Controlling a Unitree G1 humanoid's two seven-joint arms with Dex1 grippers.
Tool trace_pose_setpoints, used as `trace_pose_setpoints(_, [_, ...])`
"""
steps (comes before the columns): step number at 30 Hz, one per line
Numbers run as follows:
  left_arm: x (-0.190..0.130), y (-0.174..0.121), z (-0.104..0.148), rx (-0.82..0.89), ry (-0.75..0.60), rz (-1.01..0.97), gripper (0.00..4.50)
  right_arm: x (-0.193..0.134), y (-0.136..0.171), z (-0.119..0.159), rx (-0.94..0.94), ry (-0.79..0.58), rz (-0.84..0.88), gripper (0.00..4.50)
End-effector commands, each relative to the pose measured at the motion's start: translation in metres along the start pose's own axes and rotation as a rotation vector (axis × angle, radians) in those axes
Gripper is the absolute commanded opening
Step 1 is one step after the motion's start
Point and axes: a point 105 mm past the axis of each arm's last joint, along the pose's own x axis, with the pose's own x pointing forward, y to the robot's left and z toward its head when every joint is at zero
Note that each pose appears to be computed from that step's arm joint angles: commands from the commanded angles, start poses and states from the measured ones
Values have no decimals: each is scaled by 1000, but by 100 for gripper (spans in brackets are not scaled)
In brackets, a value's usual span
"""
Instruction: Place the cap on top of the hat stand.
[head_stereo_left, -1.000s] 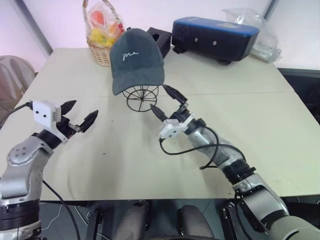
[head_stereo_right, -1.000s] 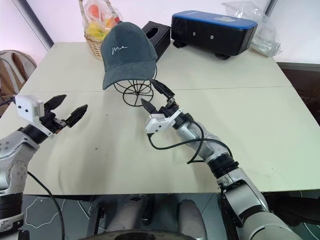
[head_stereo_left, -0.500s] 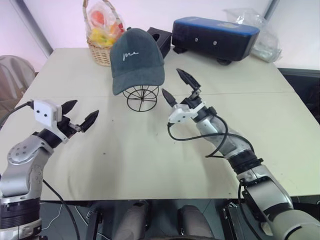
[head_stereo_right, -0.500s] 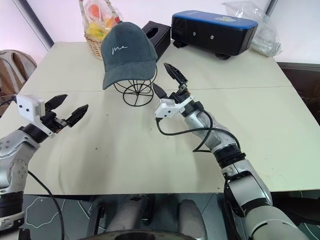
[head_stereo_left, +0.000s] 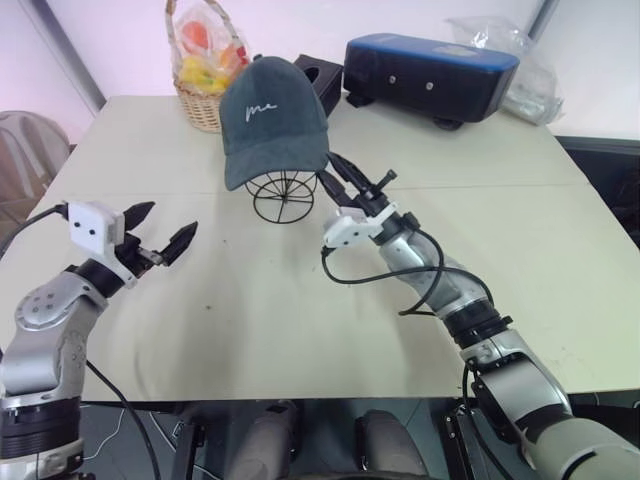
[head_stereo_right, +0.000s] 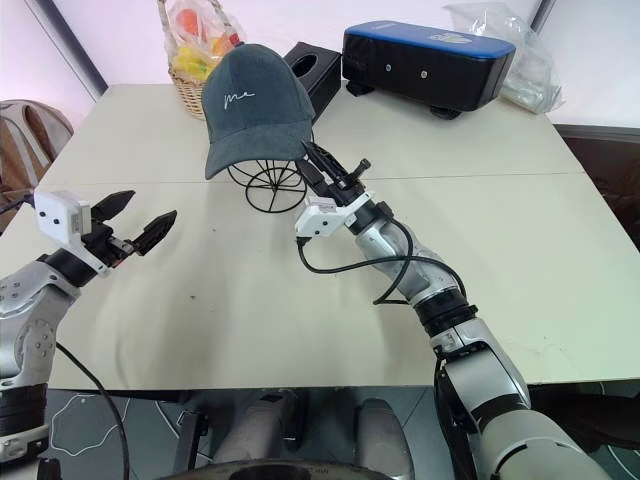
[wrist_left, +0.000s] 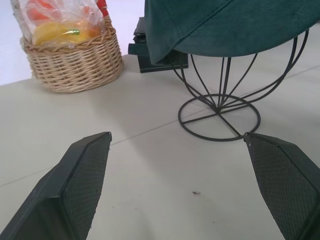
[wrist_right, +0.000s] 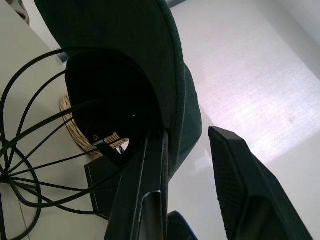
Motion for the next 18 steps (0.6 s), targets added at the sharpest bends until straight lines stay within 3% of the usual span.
trace_pose_setpoints(1, [0,-1,12,38,-37,-1,450,10,-14,17,-1,-69,-45,158])
trace_pose_setpoints(3, [0,-1,11,39,-36,-2,450,10,-14,18,2,-74,-41,158])
trace_pose_setpoints(7, [0,-1,11,39,-35,-3,450,11,-12,20,10,-82,-33,19])
trace_pose_setpoints(8, [0,-1,11,40,-36,-3,450,11,-12,21,10,-83,-33,9])
trace_pose_setpoints(18, [0,-2,11,42,-36,-3,450,8,-8,24,25,-87,-16,9])
